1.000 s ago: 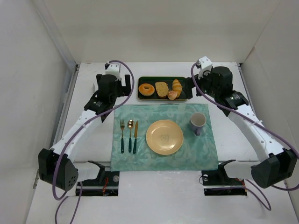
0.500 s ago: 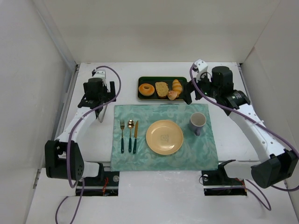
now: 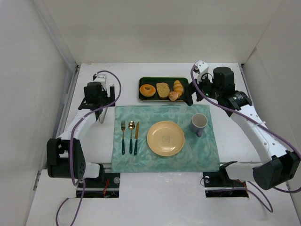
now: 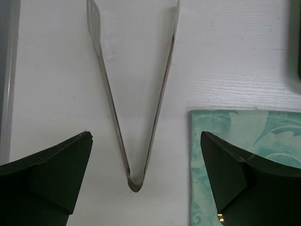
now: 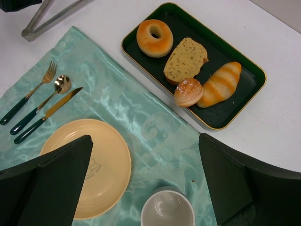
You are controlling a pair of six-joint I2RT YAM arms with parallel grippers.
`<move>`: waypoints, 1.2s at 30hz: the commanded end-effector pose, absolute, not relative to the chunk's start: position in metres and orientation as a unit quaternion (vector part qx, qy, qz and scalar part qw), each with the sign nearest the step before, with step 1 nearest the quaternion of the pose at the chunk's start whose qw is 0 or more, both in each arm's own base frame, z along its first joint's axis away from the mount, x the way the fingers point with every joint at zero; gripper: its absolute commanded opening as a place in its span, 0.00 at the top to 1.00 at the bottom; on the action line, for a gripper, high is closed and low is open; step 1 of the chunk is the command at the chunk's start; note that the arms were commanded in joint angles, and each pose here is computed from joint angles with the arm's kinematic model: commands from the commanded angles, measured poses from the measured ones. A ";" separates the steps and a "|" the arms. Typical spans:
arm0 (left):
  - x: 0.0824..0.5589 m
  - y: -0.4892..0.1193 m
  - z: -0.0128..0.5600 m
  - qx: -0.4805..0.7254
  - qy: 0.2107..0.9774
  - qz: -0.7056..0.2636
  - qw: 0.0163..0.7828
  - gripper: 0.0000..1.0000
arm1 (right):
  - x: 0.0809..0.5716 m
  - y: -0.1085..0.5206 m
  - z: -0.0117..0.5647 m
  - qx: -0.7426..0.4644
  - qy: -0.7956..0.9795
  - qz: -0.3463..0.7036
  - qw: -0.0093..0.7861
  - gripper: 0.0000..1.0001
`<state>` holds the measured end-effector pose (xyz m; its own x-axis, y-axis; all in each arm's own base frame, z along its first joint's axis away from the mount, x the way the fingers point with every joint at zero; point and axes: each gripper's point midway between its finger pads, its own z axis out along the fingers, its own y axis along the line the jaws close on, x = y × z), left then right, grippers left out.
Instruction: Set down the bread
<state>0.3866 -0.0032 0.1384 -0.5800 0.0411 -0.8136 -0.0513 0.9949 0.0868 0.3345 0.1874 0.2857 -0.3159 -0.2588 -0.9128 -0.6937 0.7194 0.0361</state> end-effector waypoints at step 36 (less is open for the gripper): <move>0.416 0.031 0.069 0.019 0.922 0.007 0.386 0.00 | 0.336 0.193 0.304 -0.317 0.763 0.223 0.517 0.00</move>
<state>0.4001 0.0291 0.0542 -0.7335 0.0245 -0.6792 0.0148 0.9997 0.0201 0.3340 0.1881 0.2844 -0.3200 -0.2600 -0.9110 -0.6969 0.7160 0.0405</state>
